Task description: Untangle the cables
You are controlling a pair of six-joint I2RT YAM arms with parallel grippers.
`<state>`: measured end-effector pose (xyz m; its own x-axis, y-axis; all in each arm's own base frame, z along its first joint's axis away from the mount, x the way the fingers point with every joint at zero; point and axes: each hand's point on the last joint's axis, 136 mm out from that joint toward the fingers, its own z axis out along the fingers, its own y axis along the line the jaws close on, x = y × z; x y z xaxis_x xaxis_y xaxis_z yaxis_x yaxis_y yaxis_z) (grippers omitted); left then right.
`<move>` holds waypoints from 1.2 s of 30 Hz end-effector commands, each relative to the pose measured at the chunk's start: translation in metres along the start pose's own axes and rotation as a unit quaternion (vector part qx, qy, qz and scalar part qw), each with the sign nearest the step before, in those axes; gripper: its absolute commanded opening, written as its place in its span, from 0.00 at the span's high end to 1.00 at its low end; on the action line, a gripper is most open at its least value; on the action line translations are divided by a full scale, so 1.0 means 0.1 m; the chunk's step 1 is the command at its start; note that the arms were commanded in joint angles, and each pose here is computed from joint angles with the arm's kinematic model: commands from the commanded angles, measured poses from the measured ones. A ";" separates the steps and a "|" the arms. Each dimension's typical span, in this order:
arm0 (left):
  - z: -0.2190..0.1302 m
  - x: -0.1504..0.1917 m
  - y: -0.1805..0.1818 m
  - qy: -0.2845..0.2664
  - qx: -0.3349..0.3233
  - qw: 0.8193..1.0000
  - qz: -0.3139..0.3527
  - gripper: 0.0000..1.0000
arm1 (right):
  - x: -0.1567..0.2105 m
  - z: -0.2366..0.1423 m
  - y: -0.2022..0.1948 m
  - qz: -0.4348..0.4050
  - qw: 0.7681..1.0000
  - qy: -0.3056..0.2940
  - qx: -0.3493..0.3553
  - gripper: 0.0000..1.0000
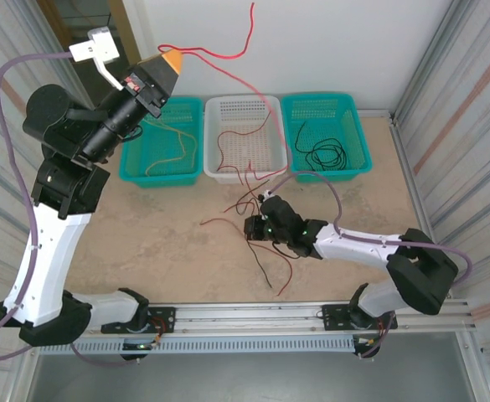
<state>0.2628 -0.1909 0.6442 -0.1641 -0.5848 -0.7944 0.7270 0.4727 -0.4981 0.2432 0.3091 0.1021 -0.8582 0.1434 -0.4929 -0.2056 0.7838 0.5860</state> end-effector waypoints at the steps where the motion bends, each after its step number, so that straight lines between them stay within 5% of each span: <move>1: -0.02 -0.29 -0.13 -0.043 0.014 0.999 0.022 1.00 | 0.22 0.08 -0.20 0.034 0.998 0.044 0.025 0.84; 9: 0.11 -0.28 0.08 -0.038 -0.012 0.999 0.009 1.00 | 0.17 -0.01 -0.22 0.033 0.998 0.037 0.036 0.89; 12: 0.14 -0.24 0.15 -0.034 -0.018 0.999 0.001 1.00 | 0.16 -0.10 -0.11 0.010 0.999 0.041 0.022 0.73; 14: 0.14 -0.22 0.16 -0.032 -0.020 0.999 0.000 1.00 | 0.13 -0.25 0.04 -0.023 0.999 0.029 0.011 0.48; 17: 0.14 -0.22 0.19 -0.032 -0.023 0.999 0.001 1.00 | 0.02 -0.49 0.15 -0.046 0.999 0.002 0.000 0.36; 24: 0.34 -0.11 0.48 -0.024 -0.039 0.999 -0.003 1.00 | -0.27 -1.01 0.06 -0.054 0.997 -0.058 0.024 0.33; 36: 0.94 0.38 1.73 -0.020 -0.118 0.993 0.003 1.00 | -0.29 -1.30 -0.24 -0.018 0.995 -0.086 0.051 0.32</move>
<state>0.4296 -0.1973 0.5586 -0.1956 -0.5838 -0.7880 0.5426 0.6049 -0.5829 0.2125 0.2195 0.1959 -0.7519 0.2052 -0.6266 -0.2167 0.8206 0.5288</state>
